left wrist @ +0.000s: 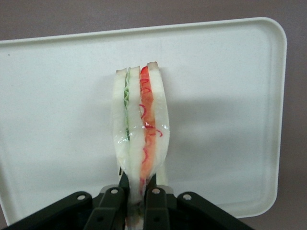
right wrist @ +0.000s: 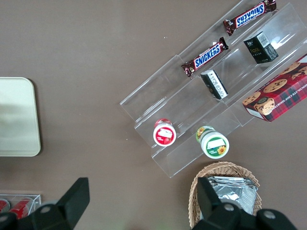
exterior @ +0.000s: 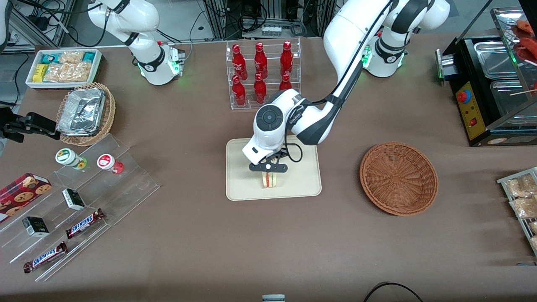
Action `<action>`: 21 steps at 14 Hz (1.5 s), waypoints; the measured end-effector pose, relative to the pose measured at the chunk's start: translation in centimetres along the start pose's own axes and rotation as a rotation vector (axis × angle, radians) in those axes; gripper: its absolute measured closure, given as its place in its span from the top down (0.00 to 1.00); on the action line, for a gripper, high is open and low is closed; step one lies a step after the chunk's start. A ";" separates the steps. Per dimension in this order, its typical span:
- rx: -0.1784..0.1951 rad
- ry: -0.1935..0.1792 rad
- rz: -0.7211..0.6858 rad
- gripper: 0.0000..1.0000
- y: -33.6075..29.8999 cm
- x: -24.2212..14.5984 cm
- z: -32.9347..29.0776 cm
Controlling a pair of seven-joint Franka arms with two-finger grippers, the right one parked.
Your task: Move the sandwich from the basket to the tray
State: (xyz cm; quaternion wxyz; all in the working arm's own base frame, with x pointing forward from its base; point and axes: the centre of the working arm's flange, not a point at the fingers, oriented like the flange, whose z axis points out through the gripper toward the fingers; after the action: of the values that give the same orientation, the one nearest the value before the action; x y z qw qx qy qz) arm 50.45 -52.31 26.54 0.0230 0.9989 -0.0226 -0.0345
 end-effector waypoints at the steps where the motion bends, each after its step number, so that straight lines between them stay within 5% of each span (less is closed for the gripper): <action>1: 0.002 -0.003 0.001 0.15 0.0 -0.1 0.3; 3: 0.004 -0.007 0.009 0.21 0.4 -0.5 0.6; 11: -0.019 0.033 -0.014 0.99 -0.3 1.2 -4.7; 21: 0.028 -0.014 -0.220 1.00 -14.7 2.7 -24.6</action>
State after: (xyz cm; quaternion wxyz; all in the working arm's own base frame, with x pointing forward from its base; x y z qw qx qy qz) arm 55.52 -36.67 50.19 0.0050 0.9953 0.0868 -0.0434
